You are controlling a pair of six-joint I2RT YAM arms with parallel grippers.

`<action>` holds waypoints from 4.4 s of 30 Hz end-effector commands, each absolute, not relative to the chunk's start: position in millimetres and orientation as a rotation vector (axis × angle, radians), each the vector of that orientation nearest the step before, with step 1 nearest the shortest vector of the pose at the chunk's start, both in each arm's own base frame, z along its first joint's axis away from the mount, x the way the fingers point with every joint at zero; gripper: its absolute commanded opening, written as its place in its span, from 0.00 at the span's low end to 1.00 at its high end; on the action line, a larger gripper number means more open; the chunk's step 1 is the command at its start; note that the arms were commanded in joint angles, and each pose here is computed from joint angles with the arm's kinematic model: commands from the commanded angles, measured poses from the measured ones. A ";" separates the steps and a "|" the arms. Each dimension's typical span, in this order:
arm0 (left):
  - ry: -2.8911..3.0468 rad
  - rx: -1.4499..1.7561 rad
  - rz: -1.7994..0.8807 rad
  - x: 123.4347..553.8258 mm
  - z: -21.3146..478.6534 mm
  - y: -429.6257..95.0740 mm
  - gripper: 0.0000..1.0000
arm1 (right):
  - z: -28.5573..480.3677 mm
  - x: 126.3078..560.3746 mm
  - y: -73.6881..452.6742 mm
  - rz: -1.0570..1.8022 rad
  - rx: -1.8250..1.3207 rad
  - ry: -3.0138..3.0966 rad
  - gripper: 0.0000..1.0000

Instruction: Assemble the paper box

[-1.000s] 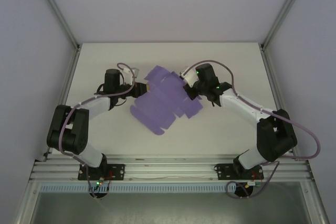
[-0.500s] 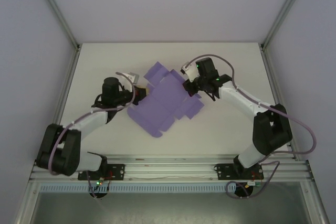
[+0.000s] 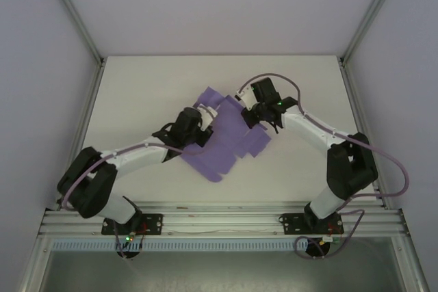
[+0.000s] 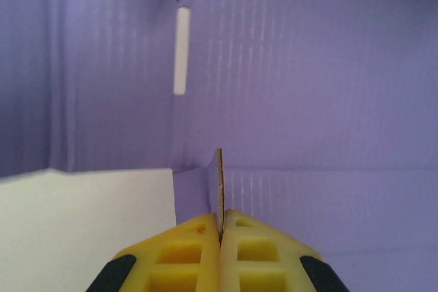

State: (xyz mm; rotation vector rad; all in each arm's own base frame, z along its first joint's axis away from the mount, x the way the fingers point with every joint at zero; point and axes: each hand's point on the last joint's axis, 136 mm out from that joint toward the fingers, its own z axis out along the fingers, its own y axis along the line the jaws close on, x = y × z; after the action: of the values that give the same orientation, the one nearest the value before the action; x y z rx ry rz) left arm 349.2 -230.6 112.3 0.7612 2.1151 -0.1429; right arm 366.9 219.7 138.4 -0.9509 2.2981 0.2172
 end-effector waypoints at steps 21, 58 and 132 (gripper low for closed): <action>2.201 0.747 -0.702 340.5 92.9 -288.1 0.71 | 159.0 362.7 221.1 0.100 -1.010 2.077 0.00; 2.200 0.585 -0.675 398.5 154.1 -188.8 0.40 | 167.5 363.0 232.3 -0.184 -1.428 1.861 0.00; 2.362 0.007 -0.535 447.9 133.6 -121.2 1.00 | 77.5 481.0 166.3 -0.786 -1.641 1.945 0.00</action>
State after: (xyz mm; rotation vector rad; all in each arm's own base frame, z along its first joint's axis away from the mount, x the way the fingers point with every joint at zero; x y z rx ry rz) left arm 443.0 -118.7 133.2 0.0185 2.3359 -0.5079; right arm 485.2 179.1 115.6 -1.4804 1.9571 -0.6887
